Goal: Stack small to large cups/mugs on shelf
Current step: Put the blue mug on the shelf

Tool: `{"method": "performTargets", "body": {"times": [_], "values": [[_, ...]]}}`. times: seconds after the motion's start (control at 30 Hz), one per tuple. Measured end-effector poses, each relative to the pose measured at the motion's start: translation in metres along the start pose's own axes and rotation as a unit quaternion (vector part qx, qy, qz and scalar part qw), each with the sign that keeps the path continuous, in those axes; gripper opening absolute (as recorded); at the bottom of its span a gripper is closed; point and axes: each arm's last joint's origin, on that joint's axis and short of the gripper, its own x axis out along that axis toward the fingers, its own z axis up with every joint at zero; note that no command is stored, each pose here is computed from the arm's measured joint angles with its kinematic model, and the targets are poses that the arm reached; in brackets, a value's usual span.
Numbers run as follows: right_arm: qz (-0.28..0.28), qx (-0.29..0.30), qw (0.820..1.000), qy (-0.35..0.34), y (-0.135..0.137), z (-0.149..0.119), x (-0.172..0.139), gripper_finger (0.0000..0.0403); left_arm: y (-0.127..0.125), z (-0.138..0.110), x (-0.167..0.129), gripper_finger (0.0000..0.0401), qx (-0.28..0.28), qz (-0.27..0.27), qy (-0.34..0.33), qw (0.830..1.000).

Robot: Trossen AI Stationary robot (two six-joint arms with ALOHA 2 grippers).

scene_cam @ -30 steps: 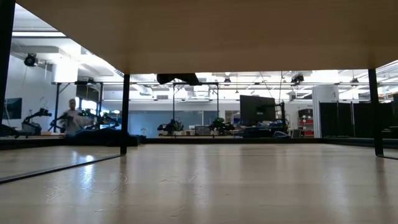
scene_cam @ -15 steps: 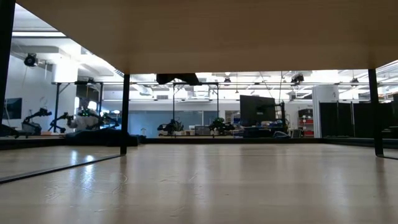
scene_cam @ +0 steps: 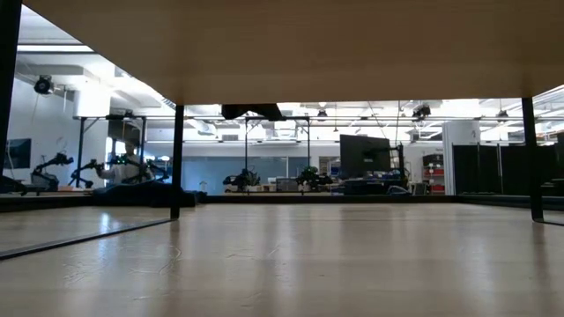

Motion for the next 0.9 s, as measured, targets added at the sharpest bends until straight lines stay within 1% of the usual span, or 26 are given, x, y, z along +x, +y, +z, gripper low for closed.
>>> {"method": "performTargets", "body": {"times": [0.13,0.33,0.57,0.9], "values": [[0.006,0.001,1.0,-0.003,0.001,0.0,0.0,0.0029,0.0,0.0,0.0,0.0006,0.0,0.0,0.0,1.0],[-0.013,0.002,1.0,-0.009,0.006,-0.001,0.011,0.0029,0.0,0.0,0.0,0.0006,0.0,0.0,0.0,1.0],[-0.018,0.004,1.0,-0.011,0.008,-0.002,0.014,0.0031,0.0,0.0,0.0,0.0006,0.0,0.001,0.002,1.0],[-0.026,0.008,0.999,-0.021,0.005,0.001,0.012,0.0085,0.0,-0.001,0.0,0.0006,-0.001,0.001,0.003,1.0]]}}
